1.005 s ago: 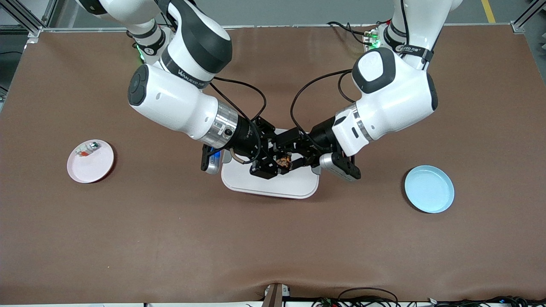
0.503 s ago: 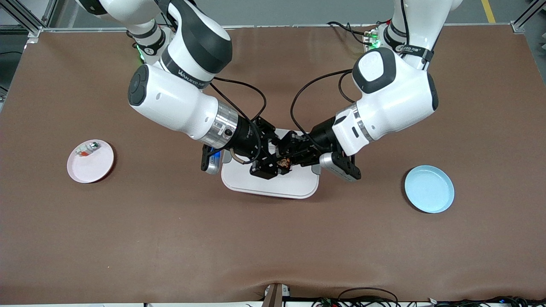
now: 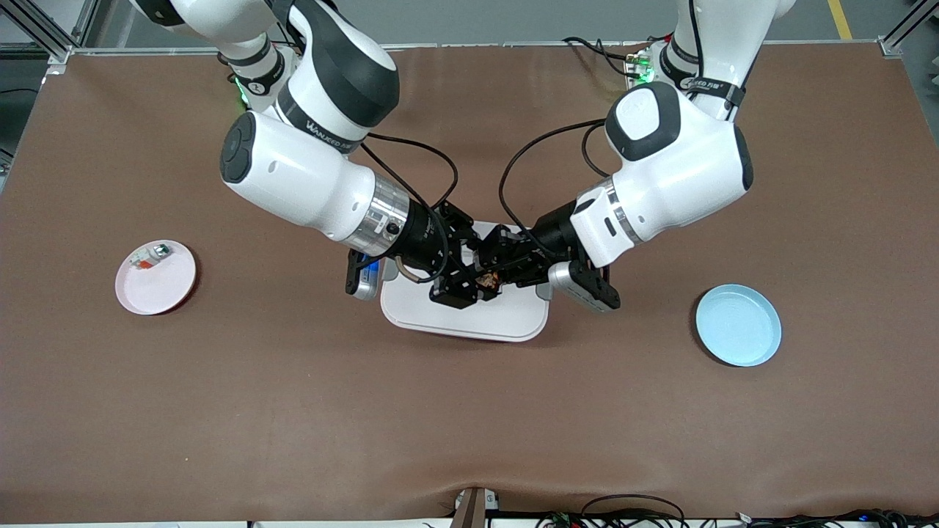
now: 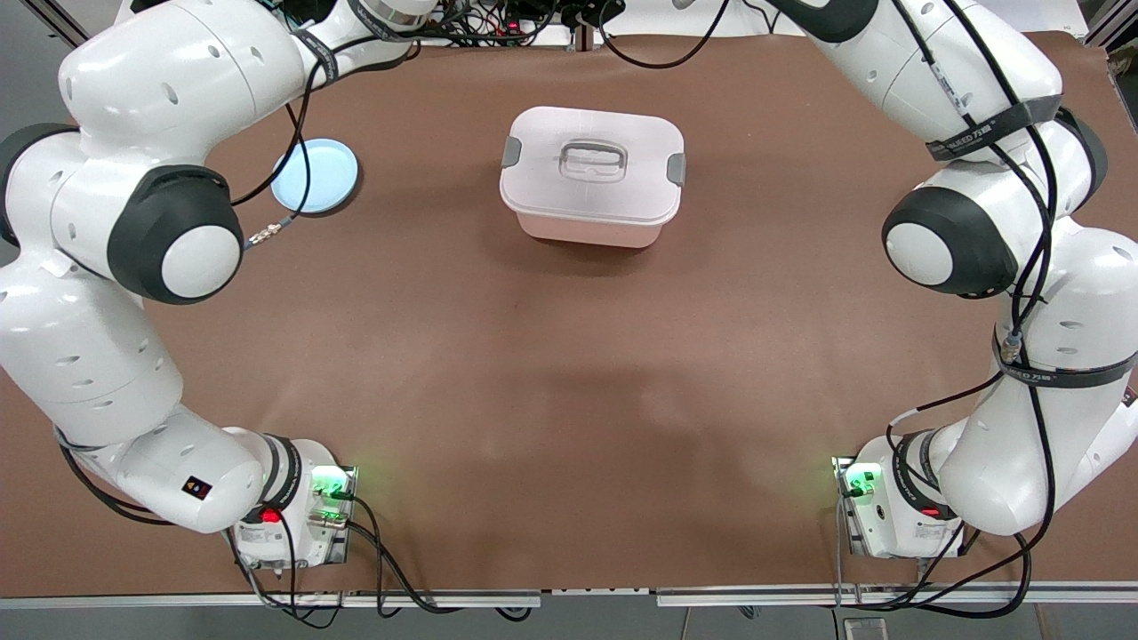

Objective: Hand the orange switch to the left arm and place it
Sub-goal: 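Open the right gripper and withdraw while the left gripper pulls the switch away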

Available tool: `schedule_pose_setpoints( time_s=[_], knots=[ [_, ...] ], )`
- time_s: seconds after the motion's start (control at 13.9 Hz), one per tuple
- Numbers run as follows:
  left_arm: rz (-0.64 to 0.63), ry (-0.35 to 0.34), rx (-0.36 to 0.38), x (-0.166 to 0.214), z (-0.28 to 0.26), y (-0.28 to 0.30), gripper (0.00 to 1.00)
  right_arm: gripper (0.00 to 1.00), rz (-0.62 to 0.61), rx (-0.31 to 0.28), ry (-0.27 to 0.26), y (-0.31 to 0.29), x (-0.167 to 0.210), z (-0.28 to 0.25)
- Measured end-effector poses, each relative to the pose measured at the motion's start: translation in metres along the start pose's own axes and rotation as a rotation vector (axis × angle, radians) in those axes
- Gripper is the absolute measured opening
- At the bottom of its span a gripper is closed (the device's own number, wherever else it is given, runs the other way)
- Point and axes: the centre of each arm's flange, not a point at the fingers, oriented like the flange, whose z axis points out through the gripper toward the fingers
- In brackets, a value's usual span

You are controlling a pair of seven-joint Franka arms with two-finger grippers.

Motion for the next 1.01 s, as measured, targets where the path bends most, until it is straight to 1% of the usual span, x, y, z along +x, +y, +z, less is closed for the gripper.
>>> schedule_pose_setpoints(
  time_s=[0.07,0.14,0.22,0.36,0.43,0.5,0.65,0.93,1.01],
  knots=[
    [0.005,0.001,0.001,0.001,0.000,-0.001,0.34,0.89,0.004,0.004,0.003,-0.003,0.003,-0.003],
    [0.007,0.001,0.002,0.001,0.000,-0.002,0.34,0.98,0.011,0.011,0.007,-0.007,0.009,-0.007],
    [0.008,0.004,0.002,0.002,0.000,-0.002,0.34,1.00,0.020,0.011,0.011,-0.011,0.015,-0.013],
    [0.008,0.004,0.003,0.002,0.000,-0.003,0.34,1.00,0.024,0.012,0.017,-0.022,0.028,-0.029],
    [0.008,0.004,0.003,0.002,0.000,-0.003,0.34,1.00,0.007,-0.003,0.024,-0.026,0.034,-0.039],
    [0.008,0.002,0.003,0.002,-0.001,-0.003,0.34,1.00,-0.024,-0.028,0.032,-0.030,0.042,-0.049],
    [0.005,-0.012,0.000,0.004,-0.006,-0.005,0.34,1.00,-0.105,-0.098,0.050,-0.035,0.063,-0.070],
    [0.000,-0.080,-0.017,0.012,-0.044,-0.004,0.34,1.00,-0.291,-0.247,0.067,-0.039,0.114,-0.112],
    [0.001,-0.099,-0.020,0.014,-0.058,-0.005,0.34,1.00,-0.338,-0.282,0.083,-0.038,0.127,-0.120]
  ],
)
